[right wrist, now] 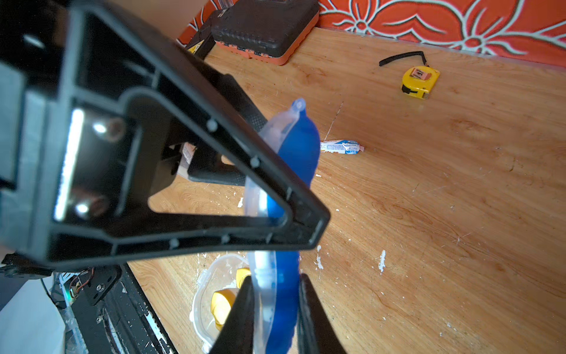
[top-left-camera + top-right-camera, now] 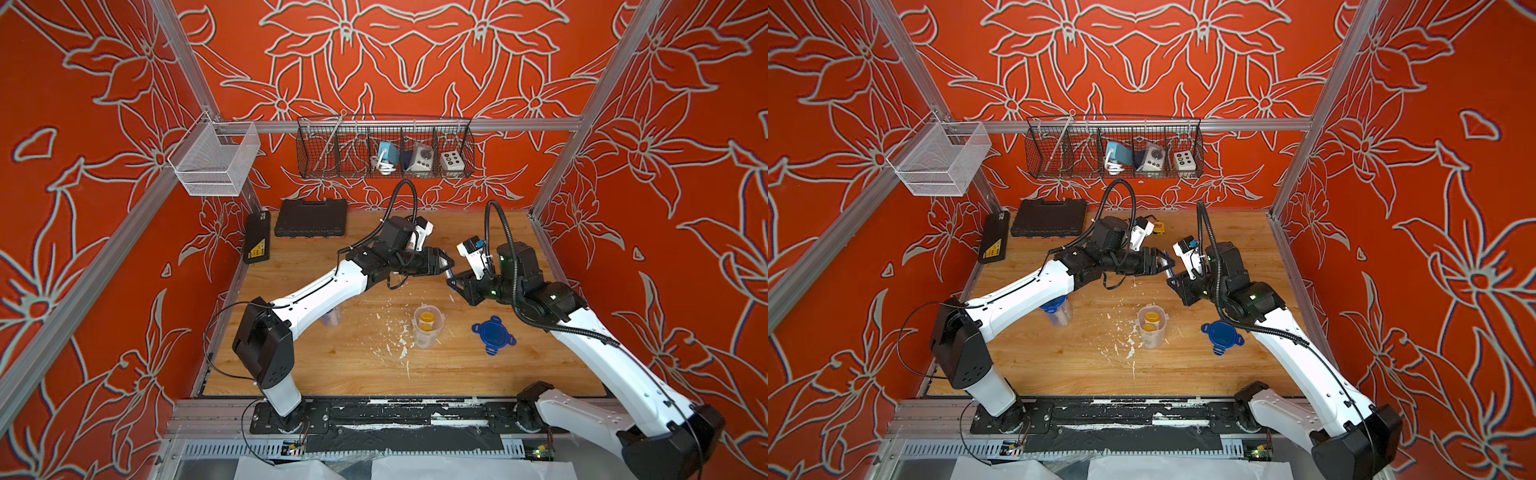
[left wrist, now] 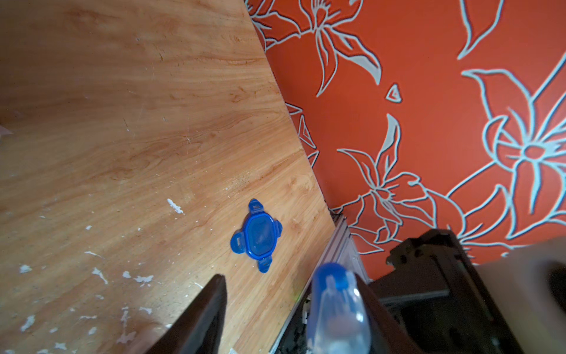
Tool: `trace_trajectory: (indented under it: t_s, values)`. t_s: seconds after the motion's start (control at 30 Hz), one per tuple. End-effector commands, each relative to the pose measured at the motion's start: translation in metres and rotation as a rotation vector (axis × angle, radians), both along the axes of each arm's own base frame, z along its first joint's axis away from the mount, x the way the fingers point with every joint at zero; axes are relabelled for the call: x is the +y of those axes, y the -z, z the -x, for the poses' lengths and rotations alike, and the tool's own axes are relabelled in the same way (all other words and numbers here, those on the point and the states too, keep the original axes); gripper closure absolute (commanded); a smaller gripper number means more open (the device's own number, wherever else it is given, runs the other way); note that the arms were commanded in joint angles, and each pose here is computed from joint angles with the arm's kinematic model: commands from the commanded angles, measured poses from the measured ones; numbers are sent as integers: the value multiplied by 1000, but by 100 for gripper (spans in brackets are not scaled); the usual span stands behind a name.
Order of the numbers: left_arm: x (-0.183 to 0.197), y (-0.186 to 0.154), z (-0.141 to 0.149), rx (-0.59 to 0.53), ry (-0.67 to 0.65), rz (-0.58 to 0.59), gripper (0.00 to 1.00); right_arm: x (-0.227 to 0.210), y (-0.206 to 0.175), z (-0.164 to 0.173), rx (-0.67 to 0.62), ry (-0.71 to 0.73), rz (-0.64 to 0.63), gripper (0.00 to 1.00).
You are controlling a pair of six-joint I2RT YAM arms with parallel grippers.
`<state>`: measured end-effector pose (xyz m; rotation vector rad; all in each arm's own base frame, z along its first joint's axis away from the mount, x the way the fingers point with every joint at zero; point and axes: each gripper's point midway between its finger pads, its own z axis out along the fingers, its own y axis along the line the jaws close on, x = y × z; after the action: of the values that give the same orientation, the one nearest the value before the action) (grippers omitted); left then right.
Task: Pack away toiletry kits
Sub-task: Place the toiletry item into the container.
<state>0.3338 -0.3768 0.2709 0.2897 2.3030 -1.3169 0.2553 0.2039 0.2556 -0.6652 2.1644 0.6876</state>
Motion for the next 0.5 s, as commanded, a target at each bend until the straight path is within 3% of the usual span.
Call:
trace_trajectory:
  t_s: [0.0, 0.13, 0.3, 0.47]
  values:
    - [-3, -2, 0, -10, 15, 2, 59, -3, 1, -1, -31, 4, 28, 94]
    - [-5, 1, 2, -7, 33, 8, 73, -4, 7, 0, -25, 1, 53, 93]
    - [-3, -1, 6, -33, 48, 8, 100, -6, 9, 1, -23, 5, 62, 87]
    - [10, -14, 12, -163, 67, -40, 100, -11, 6, 0, -37, 50, 49, 60]
